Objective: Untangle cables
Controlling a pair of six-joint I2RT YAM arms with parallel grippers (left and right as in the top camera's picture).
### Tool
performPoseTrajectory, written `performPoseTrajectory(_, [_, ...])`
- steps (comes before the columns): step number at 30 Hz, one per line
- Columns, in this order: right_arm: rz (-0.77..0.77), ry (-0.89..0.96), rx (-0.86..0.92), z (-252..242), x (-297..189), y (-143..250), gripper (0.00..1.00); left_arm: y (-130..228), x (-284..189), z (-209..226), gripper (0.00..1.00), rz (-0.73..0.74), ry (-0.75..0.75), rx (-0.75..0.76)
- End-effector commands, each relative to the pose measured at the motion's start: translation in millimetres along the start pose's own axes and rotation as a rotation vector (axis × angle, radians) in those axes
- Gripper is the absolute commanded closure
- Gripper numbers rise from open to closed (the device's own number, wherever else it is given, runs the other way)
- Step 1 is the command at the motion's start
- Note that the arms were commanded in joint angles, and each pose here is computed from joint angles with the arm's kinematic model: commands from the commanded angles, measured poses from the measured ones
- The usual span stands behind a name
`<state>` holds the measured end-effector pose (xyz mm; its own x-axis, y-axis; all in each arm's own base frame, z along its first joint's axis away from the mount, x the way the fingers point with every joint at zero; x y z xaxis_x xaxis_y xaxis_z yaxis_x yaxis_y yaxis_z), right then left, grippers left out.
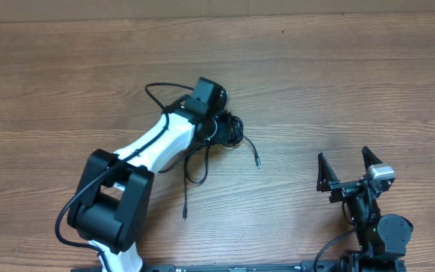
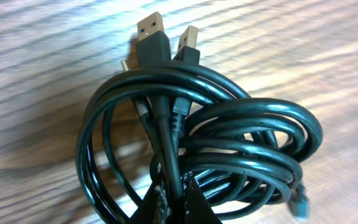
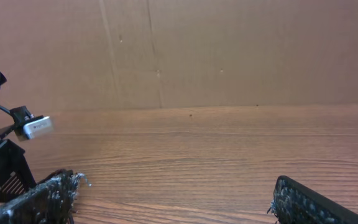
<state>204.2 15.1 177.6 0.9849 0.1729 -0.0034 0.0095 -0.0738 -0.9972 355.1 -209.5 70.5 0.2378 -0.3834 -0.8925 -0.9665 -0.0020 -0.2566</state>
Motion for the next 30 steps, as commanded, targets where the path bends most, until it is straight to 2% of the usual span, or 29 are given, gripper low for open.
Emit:
performPoseTrajectory(1, [0.001, 0.002, 0.000, 0.1, 0.4, 2.7, 0.00, -1.7, -13.4, -24.0, 0.96, 0.075, 0.230, 0.096])
performPoseTrajectory(6, [0.001, 0.002, 0.000, 0.1, 0.4, 2.7, 0.00, 1.4, -33.5, -12.4, 0.96, 0.163, 0.381, 0.075])
performPoseTrajectory(12, [0.001, 0.002, 0.000, 0.1, 0.4, 2.7, 0.00, -3.3, -44.4, 19.7, 0.96, 0.172, 0.381, 0.001])
performPoseTrajectory(16, [-0.004, -0.025, 0.000, 3.6, 0.4, 1.7, 0.00, 3.7, -45.8, 22.9, 0.96, 0.192, 0.380, 0.061])
performPoseTrajectory(20, [-0.051, -0.184, -0.009, 24.4, -2.0, -7.0, 0.00, 12.3, -45.8, 19.8, 0.96, 0.217, 0.386, 0.132])
performPoseTrajectory(23, [-0.128, -0.293, 0.083, 37.0, -6.9, -25.8, 0.00, 15.6, -45.5, 15.3, 0.95, 0.225, 0.399, 0.163])
performPoseTrajectory(27, [-0.171, -0.360, 0.079, 45.0, -11.3, -35.8, 0.00, 17.9, -50.2, 0.1, 0.96, 0.214, 0.510, 0.245])
performPoseTrajectory(30, [-0.172, -0.386, 0.165, 46.9, -15.1, -48.7, 0.00, 17.7, -57.1, -10.5, 0.96, 0.203, 0.605, 0.273])
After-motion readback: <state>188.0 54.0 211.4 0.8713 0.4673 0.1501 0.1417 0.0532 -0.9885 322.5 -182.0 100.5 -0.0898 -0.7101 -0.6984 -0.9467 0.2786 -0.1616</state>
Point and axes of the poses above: each gripper's point midway between its finger pads, its own x axis out along the fingers, its own z axis along the line the jaws close on, y = z × x, the point moved 4 cm from there along -x, back along the fingers, and after that the axes turned 10 degrees about -x, right-handed, at the moved point
